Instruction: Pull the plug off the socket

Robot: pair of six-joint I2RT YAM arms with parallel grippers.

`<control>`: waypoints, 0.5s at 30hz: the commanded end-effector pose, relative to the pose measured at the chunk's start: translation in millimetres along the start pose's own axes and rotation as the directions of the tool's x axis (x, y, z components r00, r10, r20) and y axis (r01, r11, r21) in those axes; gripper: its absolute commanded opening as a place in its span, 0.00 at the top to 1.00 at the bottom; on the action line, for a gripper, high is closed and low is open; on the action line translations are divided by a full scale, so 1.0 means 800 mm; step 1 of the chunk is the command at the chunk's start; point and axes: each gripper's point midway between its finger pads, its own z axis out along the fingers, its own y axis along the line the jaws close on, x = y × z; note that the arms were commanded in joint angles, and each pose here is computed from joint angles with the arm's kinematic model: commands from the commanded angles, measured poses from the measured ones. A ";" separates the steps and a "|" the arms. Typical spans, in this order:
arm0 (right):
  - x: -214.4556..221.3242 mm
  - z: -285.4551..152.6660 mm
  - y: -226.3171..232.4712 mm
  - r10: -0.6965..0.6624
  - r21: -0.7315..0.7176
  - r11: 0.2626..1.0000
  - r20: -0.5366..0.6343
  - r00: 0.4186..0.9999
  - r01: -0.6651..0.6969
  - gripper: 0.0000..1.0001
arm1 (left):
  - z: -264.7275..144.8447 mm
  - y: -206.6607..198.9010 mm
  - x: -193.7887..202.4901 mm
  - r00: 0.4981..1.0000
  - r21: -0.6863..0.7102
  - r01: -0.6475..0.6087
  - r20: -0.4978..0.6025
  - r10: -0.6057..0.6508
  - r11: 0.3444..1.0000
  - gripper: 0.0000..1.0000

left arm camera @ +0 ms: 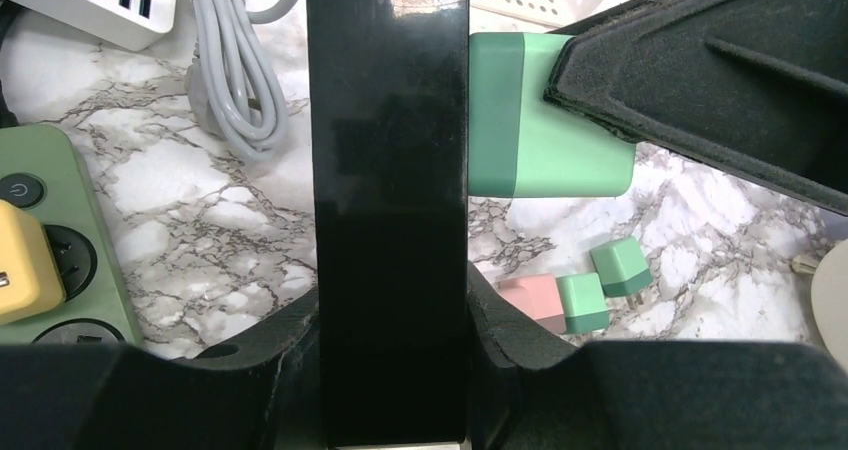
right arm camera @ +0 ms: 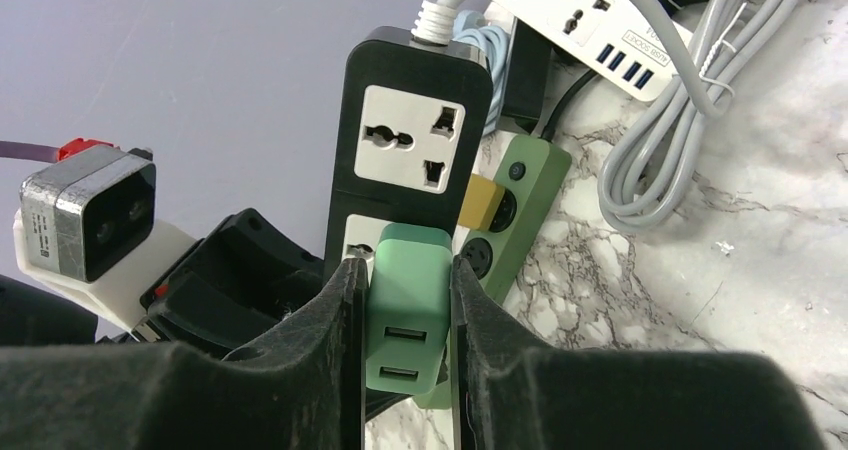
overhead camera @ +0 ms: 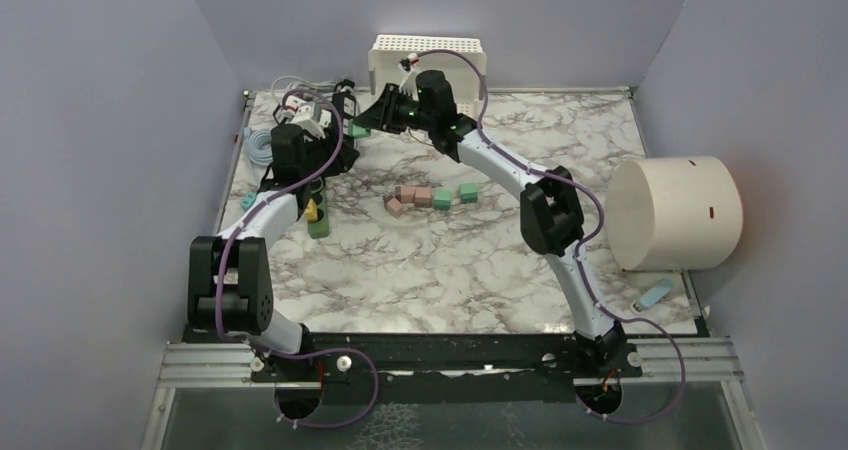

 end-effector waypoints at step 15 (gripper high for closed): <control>-0.106 -0.148 0.050 -0.022 -0.232 0.973 -0.074 0.997 0.005 0.99 | 0.010 0.082 -0.058 0.988 -0.288 0.098 0.145 -0.057 0.953 1.00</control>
